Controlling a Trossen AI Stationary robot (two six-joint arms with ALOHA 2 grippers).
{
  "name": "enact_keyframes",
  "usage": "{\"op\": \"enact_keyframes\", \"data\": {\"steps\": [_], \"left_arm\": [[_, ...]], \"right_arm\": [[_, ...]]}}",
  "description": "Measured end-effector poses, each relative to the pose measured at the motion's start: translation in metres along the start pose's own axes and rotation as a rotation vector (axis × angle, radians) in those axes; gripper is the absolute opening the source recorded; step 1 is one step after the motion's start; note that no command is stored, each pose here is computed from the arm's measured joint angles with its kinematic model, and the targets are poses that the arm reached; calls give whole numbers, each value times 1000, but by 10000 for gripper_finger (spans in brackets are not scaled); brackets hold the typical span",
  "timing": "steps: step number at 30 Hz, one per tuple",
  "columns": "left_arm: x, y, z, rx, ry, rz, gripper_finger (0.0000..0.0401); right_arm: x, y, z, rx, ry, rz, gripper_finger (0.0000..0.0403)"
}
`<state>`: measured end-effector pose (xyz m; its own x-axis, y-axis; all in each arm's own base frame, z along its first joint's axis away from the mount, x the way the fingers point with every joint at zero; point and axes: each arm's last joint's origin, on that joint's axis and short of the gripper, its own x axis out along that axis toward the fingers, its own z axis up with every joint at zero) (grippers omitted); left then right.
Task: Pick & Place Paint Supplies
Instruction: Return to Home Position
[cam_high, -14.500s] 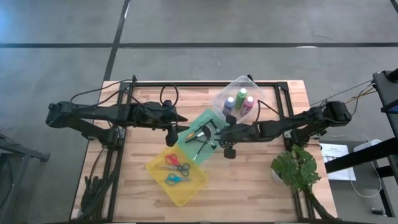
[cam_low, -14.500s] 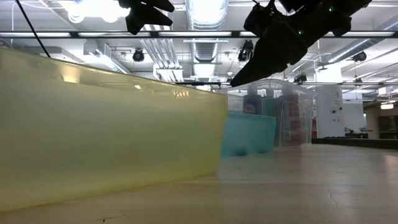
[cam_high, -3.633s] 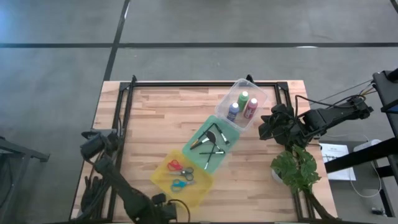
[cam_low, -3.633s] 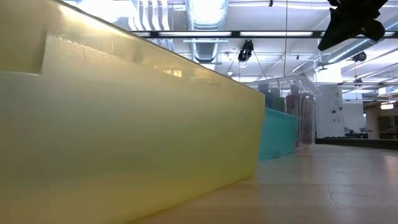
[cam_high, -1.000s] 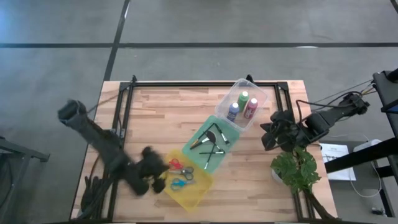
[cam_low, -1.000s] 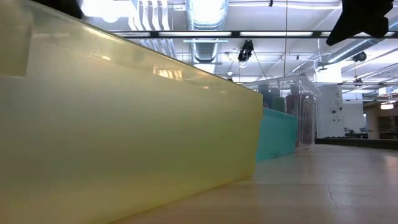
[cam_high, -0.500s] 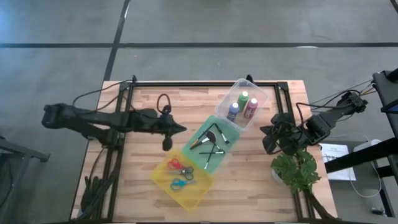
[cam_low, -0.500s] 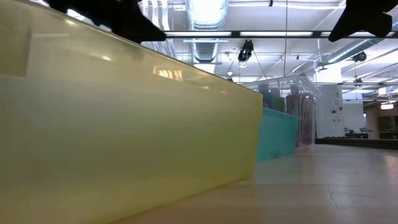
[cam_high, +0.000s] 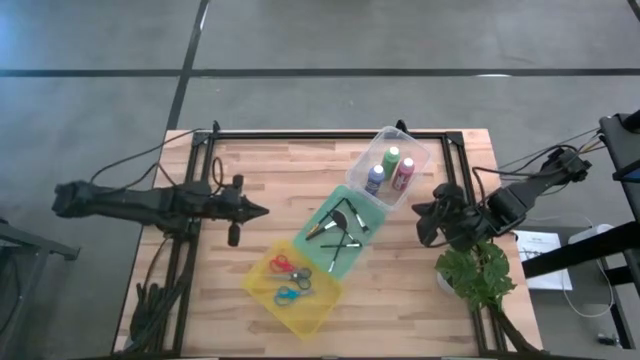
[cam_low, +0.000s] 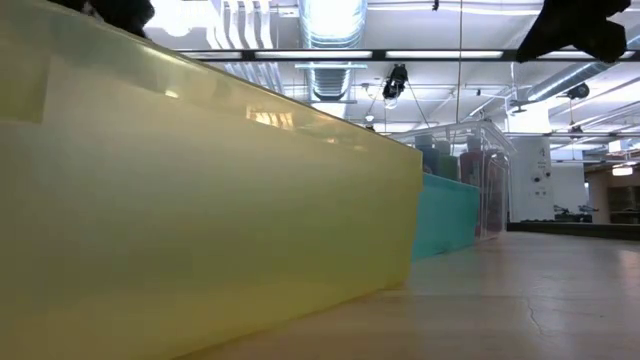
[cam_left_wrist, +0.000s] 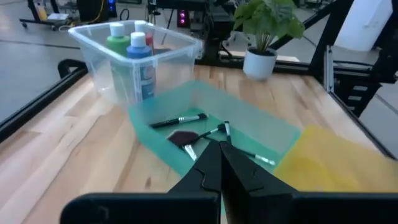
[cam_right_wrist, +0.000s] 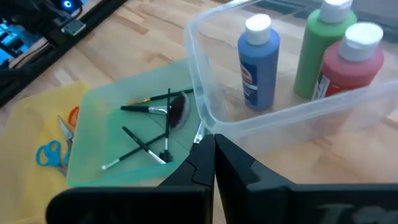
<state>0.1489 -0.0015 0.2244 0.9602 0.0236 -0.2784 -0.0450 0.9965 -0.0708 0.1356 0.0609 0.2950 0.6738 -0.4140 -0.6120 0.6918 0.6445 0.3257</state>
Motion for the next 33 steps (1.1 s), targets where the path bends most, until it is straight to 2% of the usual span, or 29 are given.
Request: {"op": "enact_keyframes", "data": {"steps": [8, 13, 20, 24, 29, 33], "left_arm": [[-9, 3, -42, 1, 17, -18, 0], [-12, 5, -57, 1, 7, -19, 0], [-13, 6, -75, 1, 13, -18, 0], [-12, 7, -89, 1, 24, -19, 0], [-11, 7, -91, -8, 3, -34, 0], [-11, 7, -91, -16, 6, -34, 6]], "right_arm": [[19, -5, -22, 114, 37, -51, 8], [32, -3, -37, 151, 97, -48, 8], [40, 11, -43, 195, 114, -25, 8], [41, 19, -42, 202, 113, -17, 8], [40, 28, -39, 182, 113, -9, 8], [39, 36, -35, 122, 111, 7, 8]]}}
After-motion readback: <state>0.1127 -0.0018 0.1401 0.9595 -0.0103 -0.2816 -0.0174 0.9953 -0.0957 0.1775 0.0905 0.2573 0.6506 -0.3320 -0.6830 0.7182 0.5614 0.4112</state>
